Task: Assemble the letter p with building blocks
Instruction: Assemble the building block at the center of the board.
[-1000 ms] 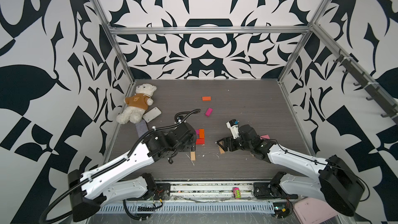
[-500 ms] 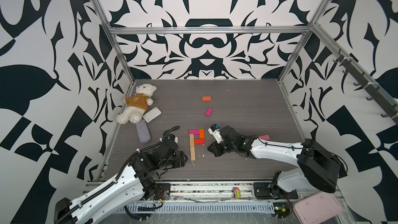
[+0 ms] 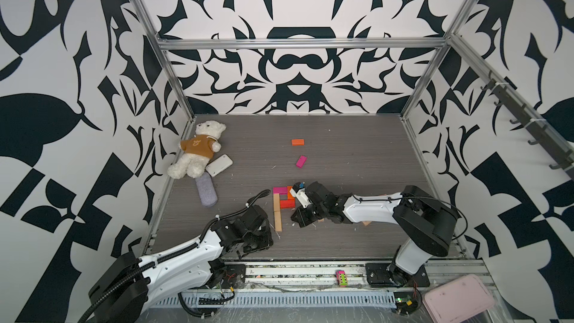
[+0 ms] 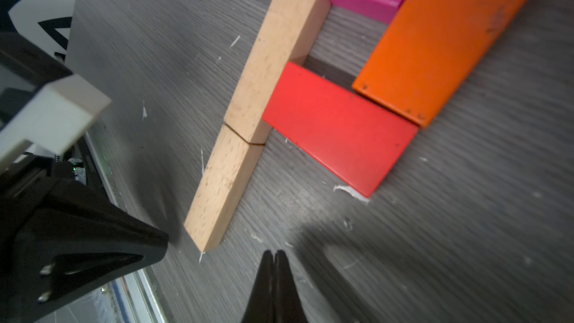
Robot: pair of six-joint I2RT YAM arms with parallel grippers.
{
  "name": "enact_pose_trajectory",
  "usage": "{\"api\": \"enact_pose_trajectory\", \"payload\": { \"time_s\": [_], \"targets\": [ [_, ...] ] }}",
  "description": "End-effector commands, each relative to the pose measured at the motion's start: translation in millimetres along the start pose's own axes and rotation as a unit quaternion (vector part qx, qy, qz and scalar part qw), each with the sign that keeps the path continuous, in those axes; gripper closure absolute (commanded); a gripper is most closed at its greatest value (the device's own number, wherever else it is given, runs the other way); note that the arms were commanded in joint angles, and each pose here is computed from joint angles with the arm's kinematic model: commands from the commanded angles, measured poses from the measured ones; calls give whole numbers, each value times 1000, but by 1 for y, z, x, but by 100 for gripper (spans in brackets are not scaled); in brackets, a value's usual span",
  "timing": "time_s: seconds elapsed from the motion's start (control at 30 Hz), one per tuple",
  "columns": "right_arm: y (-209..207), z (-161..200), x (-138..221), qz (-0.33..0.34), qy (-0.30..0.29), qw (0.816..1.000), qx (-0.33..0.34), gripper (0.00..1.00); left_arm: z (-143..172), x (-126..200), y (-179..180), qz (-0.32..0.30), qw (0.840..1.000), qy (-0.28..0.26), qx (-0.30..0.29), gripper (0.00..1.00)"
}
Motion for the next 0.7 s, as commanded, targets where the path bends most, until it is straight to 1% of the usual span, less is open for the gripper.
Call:
{"api": "enact_pose_trajectory", "payload": {
  "time_s": [0.0, 0.23, 0.67],
  "targets": [
    [18, -15, -2, -35, -19, 999, 19, 97, -5, -5, -10, 43, 999, -9, 25, 89],
    [22, -13, -7, -40, -9, 999, 24, 97, -6, -13, -2, 42, 998, -19, 51, 90],
    [23, -12, -15, -44, 3, 999, 25, 97, -9, -16, 4, 36, 996, -35, 75, 90]
  ]
}}
Point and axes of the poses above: each gripper's point midway between its finger pads, its own x axis back along the fingers, its own y axis along the line the jaws close on, z = x × y, the point moved 5 cm from there along x, back along the fingers, and after that the axes turned 4 degrees about x, right-handed, at the moved point
